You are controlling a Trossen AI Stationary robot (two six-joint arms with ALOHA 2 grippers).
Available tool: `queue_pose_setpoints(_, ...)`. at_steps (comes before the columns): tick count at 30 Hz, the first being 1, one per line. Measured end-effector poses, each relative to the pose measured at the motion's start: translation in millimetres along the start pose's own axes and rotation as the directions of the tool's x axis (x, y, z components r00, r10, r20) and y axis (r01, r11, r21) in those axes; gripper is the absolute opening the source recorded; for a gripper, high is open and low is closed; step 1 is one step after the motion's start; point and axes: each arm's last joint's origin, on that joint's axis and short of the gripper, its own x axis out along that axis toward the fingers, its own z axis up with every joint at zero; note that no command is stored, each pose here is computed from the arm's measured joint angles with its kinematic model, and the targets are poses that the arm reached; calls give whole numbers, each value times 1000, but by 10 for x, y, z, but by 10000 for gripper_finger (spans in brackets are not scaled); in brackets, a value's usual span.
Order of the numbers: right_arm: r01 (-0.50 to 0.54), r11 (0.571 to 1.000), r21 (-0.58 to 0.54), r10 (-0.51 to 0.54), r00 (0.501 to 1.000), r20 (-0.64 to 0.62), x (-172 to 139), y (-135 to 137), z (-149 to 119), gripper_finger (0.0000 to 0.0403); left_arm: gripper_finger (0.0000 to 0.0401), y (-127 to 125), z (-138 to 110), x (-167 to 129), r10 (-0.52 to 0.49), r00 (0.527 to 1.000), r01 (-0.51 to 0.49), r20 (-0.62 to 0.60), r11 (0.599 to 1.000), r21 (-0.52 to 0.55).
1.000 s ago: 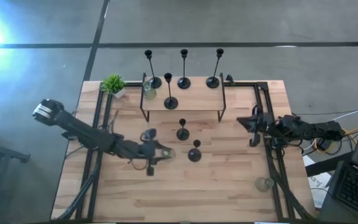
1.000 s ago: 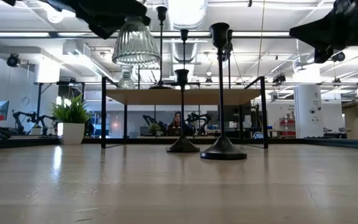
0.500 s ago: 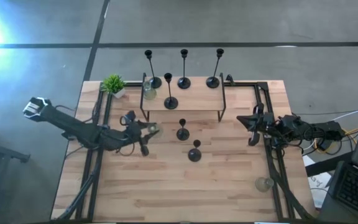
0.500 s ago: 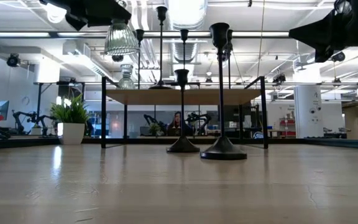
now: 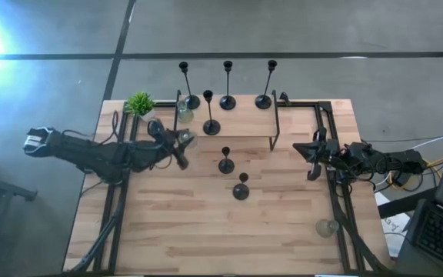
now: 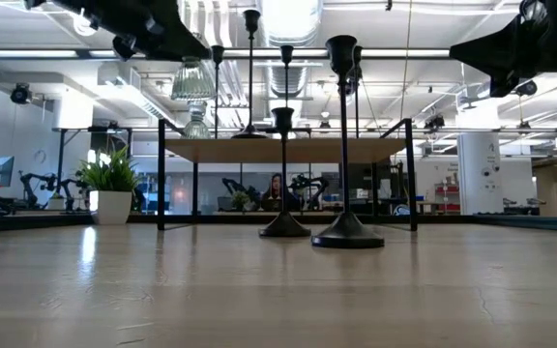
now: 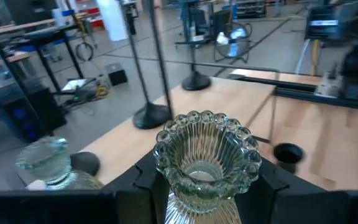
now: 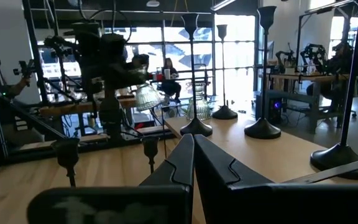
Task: Pick & Place candle stick holders
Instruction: Put the green candle holder on the shelf
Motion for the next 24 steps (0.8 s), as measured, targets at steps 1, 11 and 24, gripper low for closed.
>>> queue_pose_setpoints(1, 0, 1000, 0, 0, 1000, 0, 0, 0, 0, 8, 137, 26, 1, 26, 1, 1000, -1, -3, 1000, -4)
queue_pose_setpoints(11, 0, 1000, 0, 0, 1000, 0, 0, 0, 0, 8, 137, 166, 29, 219, 59, 997, -63, -41, 993, -101)
queue_pose_setpoints(24, 0, 1000, 1, 0, 1000, 0, 0, 0, 0, 8, 137, 2, -11, 470, 54, 993, -65, -105, 993, -97)
